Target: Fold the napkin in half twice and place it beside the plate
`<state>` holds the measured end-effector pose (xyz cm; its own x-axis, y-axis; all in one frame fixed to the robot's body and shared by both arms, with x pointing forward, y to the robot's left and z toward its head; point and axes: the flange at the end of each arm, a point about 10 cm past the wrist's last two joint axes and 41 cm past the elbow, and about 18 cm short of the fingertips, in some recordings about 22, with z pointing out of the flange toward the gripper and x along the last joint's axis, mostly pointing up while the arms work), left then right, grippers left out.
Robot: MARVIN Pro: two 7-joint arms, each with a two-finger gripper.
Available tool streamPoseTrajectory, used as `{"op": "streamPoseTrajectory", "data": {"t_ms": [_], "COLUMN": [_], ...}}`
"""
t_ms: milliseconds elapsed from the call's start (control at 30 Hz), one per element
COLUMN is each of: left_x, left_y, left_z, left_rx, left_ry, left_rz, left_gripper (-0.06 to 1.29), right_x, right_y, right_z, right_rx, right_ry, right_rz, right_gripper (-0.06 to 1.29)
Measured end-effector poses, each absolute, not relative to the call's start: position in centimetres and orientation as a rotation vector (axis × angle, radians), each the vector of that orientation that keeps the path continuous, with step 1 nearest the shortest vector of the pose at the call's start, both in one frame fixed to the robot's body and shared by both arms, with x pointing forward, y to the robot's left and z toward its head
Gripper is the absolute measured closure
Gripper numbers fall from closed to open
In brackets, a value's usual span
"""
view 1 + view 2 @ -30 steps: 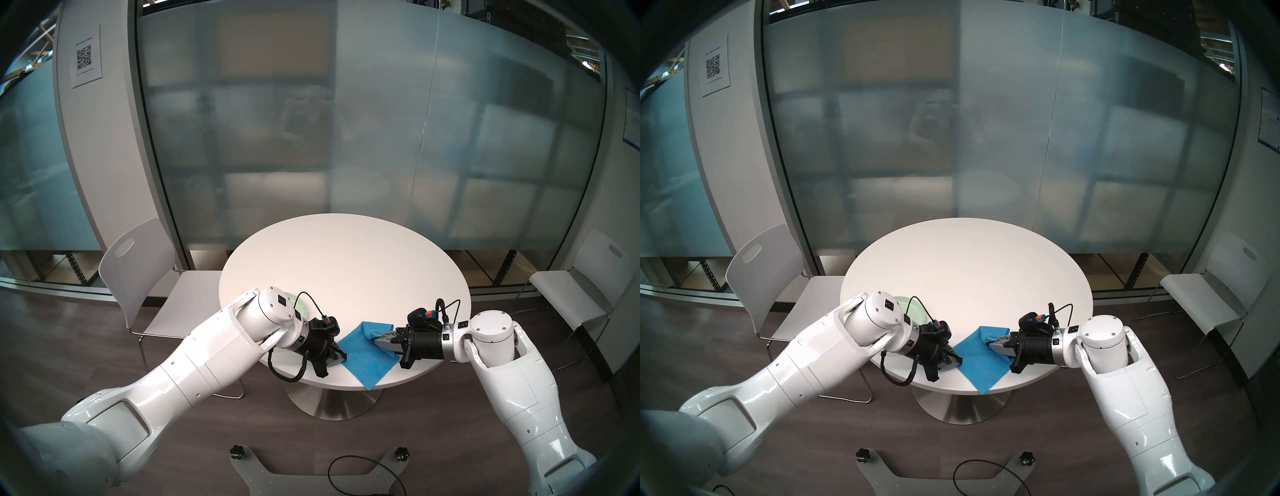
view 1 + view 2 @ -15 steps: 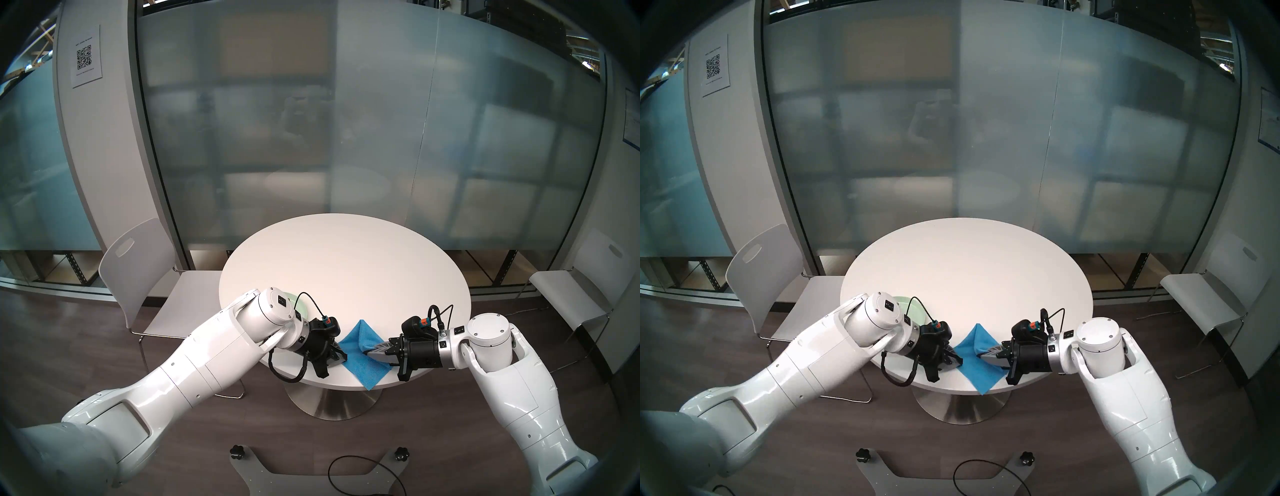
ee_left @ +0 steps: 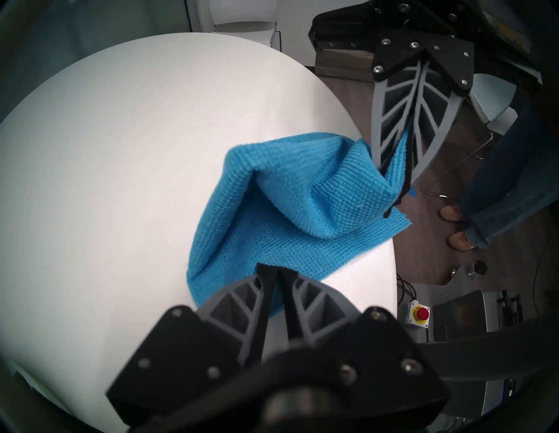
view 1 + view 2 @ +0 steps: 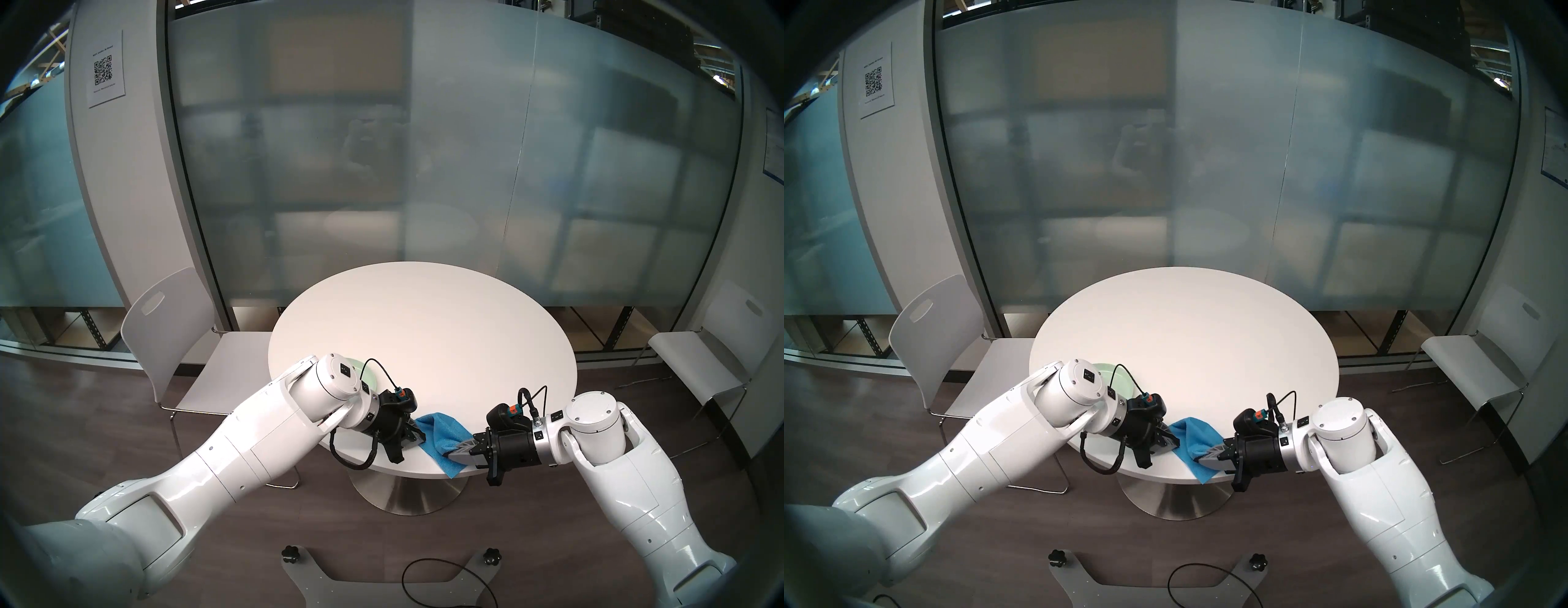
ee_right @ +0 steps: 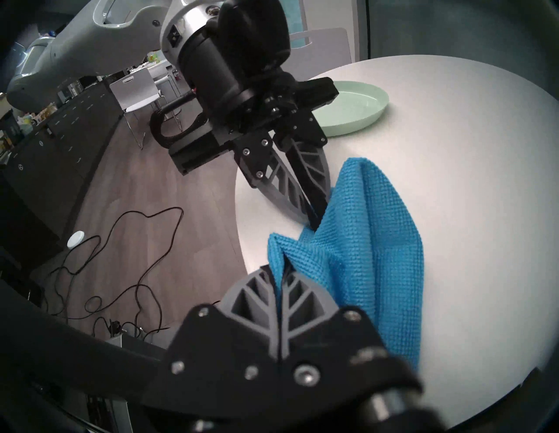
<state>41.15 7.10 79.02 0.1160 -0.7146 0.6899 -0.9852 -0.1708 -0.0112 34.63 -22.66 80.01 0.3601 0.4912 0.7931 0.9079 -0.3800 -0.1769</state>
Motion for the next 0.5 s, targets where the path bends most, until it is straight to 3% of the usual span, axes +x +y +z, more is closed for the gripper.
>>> {"op": "streamPoseTrajectory", "data": {"t_ms": [500], "left_x": [41.0], "left_y": [7.1], "left_z": [79.0], "left_rx": [1.945], "left_ry": [-1.638], "left_rz": [0.773], "left_gripper": [0.98], "right_x": [36.2], "right_y": [-24.2], "right_z": [80.8], "right_rx": [-2.071], "right_ry": [-1.174], "right_rz": [-0.979], "right_gripper": [1.25]}}
